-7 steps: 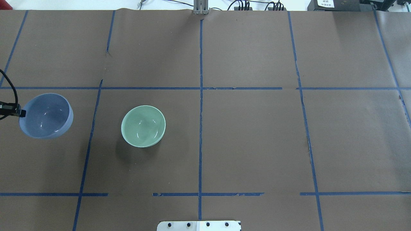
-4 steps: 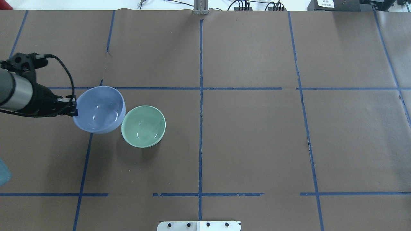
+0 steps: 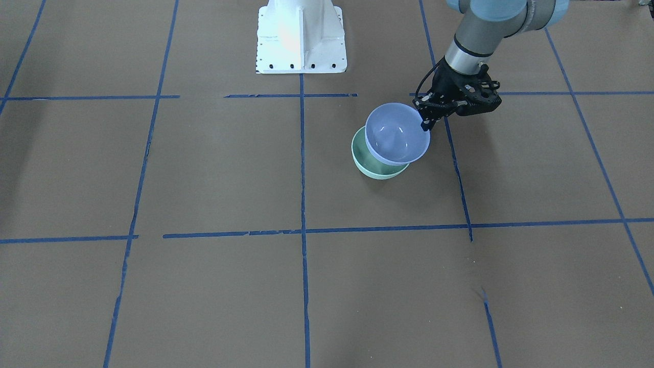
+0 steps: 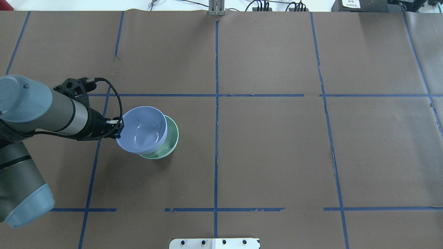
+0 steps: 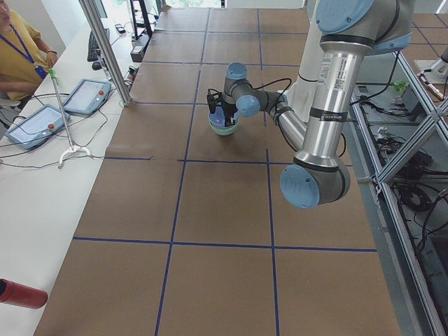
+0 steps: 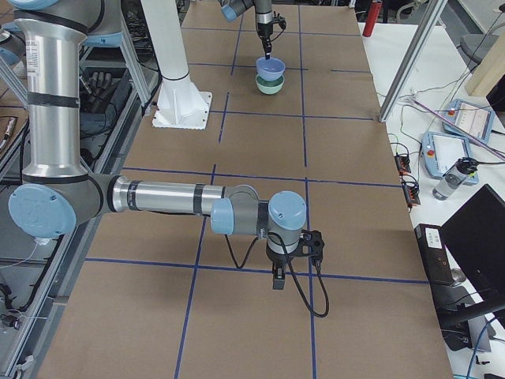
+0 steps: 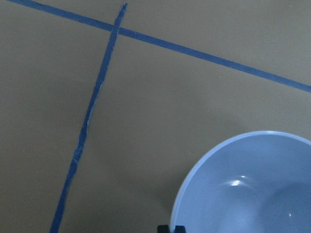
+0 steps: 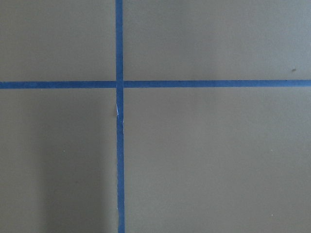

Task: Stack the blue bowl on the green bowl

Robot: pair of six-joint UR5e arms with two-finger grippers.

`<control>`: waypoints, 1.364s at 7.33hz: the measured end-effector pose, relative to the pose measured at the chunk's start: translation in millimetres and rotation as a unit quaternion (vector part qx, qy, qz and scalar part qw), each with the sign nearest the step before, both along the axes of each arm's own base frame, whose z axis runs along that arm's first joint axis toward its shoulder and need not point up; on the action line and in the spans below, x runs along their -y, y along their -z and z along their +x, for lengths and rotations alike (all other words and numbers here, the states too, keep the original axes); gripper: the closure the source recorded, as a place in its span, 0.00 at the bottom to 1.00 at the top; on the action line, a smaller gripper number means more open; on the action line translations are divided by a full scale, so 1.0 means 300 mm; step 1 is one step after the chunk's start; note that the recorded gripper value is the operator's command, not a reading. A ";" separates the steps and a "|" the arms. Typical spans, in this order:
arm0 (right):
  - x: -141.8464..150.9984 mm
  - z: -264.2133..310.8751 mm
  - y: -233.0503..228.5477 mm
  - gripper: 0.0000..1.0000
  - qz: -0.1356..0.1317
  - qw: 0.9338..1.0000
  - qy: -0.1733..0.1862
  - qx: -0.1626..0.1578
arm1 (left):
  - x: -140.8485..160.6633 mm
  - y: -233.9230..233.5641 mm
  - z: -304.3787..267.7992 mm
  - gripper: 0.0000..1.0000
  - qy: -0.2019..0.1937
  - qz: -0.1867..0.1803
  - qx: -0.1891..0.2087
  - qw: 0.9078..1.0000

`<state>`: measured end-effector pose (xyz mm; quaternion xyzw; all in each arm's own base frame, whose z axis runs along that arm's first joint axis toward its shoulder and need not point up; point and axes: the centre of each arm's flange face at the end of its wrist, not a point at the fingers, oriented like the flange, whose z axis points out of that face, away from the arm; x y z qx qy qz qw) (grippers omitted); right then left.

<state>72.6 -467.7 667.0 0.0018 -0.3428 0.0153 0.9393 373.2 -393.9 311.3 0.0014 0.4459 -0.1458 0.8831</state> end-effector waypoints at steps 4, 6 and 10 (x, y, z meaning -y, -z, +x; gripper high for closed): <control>0.000 0.000 0.000 0.00 0.000 1.000 0.000 0.000 | -0.001 -0.023 0.123 1.00 -0.005 -0.008 0.013 1.000; 0.000 0.000 0.000 0.00 0.000 1.000 0.000 0.000 | -0.002 -0.033 0.140 0.18 -0.007 -0.008 0.017 1.000; 0.000 0.000 0.000 0.00 0.000 1.000 0.000 0.000 | 0.003 -0.002 0.092 0.00 -0.014 0.014 0.010 1.000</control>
